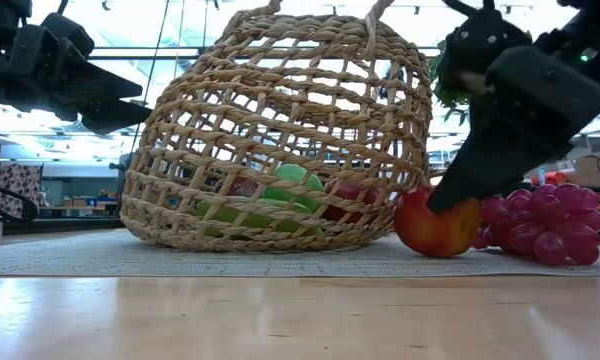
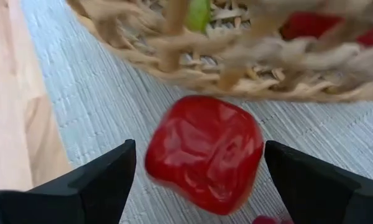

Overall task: Build produce basket
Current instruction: Put the bottom left red apple into the mesh basket

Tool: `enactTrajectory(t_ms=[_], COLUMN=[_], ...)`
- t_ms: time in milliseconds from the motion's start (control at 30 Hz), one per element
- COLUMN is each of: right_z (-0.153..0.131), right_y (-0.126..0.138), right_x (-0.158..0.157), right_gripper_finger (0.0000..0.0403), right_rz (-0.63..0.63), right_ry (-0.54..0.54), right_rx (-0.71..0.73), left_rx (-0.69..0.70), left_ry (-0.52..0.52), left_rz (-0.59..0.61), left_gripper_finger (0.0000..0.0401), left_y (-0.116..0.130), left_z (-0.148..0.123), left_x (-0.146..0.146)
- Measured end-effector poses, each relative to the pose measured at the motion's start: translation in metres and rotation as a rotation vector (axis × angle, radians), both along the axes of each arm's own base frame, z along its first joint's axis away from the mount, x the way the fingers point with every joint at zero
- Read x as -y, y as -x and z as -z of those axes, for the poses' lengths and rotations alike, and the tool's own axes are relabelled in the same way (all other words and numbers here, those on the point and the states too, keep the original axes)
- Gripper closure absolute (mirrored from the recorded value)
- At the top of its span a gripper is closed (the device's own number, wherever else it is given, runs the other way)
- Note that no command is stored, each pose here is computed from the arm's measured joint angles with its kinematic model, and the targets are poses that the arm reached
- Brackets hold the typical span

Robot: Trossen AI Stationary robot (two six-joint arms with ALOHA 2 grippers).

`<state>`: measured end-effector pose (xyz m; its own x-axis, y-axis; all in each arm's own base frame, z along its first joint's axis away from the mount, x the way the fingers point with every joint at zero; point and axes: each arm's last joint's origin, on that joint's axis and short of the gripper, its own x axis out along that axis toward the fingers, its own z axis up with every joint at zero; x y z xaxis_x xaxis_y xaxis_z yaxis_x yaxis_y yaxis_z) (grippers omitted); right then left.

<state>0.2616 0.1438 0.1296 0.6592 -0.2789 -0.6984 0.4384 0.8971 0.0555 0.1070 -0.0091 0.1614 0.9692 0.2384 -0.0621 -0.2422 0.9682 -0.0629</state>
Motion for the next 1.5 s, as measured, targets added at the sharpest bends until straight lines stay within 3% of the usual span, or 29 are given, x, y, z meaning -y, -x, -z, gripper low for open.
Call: enactTrajectory(t_ms=[267,567,767,933,1200,1500], right_z=[0.005,0.005,0.001,-0.023,-0.073,-0.115], right_y=[0.003,0.003,0.005,0.009,0.032,0.078], right_x=[0.003,0.003,0.001,0.000,0.005,0.042], right_gripper_finger=[0.0063,0.0126,0.0128,0.0128,0.0128,0.0128], right_rz=[-0.011,-0.021,-0.051,-0.095,-0.146,-0.141], right_ry=[-0.034,-0.043,-0.078,-0.155,-0.191,-0.090], right_rx=[-0.036,-0.045,-0.055,-0.004,0.098,0.058], left_rx=[0.001,0.001,0.001,0.001,0.001,0.001], left_ry=[0.000,0.000,0.000,0.000,0.000,0.000], left_rz=[0.000,0.000,-0.001,0.000,0.000,0.000], left_gripper_finger=[0.0007,0.0007,0.0007,0.0007,0.0007,0.0007], left_y=[0.000,0.000,0.000,0.000,0.000,0.000], left_z=[0.000,0.000,0.000,0.000,0.000,0.000], left_x=[0.000,0.000,0.000,0.000,0.000,0.000])
